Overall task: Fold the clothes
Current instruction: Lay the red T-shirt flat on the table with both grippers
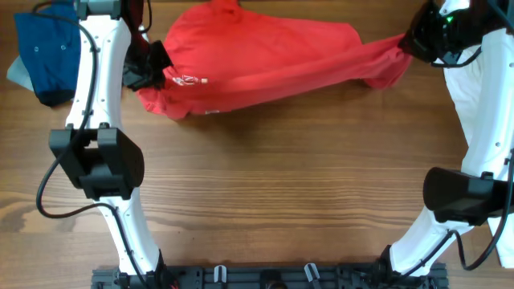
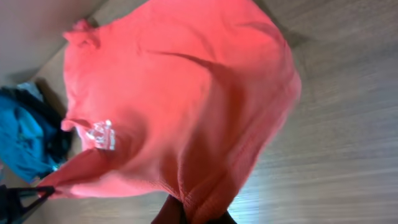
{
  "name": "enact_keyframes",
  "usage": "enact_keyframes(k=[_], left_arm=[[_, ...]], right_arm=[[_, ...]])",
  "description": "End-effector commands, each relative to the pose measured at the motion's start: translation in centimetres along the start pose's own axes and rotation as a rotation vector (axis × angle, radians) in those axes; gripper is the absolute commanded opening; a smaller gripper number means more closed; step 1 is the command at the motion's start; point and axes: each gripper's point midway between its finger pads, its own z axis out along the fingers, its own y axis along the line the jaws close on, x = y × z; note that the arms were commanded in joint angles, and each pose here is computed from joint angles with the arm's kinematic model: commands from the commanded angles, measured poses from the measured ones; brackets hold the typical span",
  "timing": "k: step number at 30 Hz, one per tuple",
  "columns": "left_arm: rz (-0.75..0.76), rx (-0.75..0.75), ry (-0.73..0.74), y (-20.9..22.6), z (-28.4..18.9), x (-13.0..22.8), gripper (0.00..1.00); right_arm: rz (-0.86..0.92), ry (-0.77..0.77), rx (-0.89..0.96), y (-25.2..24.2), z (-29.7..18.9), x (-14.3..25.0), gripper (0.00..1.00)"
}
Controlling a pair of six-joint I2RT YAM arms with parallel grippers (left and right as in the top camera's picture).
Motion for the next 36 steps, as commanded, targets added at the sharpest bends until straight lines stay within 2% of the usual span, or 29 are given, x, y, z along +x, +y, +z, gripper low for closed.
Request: enact_keyframes(k=[1,4,8,13,19,27,32,36], left_arm=[[-0.021,0.007,0.014,0.4,-1.4,1.1,0.04],[-0.019,0.007,0.015,0.6,-1.6,1.6,0.04],[-0.025,-0.022,0.058,1.4,-0.9,2.9,0.04],[-0.037,-0.101,0.166,3.9,0.9,6.8,0.04],[-0.046,-0.147,0.25,6.0,1.8,10.7,0.04],[-0.05,-0.167,0.307,7.2,2.3,13.9,0.04],[-0.009,-0.177,0.365,6.8,3.0,16.8,0.04],[0.002,-0.226,0.395,6.3,3.8,18.8,0.04]], right_arm=[[-0.027,0.062,0.08,-1.5,1.6,1.8,0.04],[0.02,0.146,0.16,-3.7,3.8,3.5,0.04],[0.029,0.192,0.204,-5.0,4.3,5.1,0.04],[0.038,0.187,0.3,-7.3,3.5,6.7,0.04],[0.044,0.208,0.332,-8.7,2.5,9.6,0.05],[0.098,0.265,0.363,-12.0,6.6,13.8,0.05],[0.177,0.278,0.386,-13.7,8.7,14.9,0.04],[0.27,0.22,0.43,-15.2,8.1,14.0,0.04]])
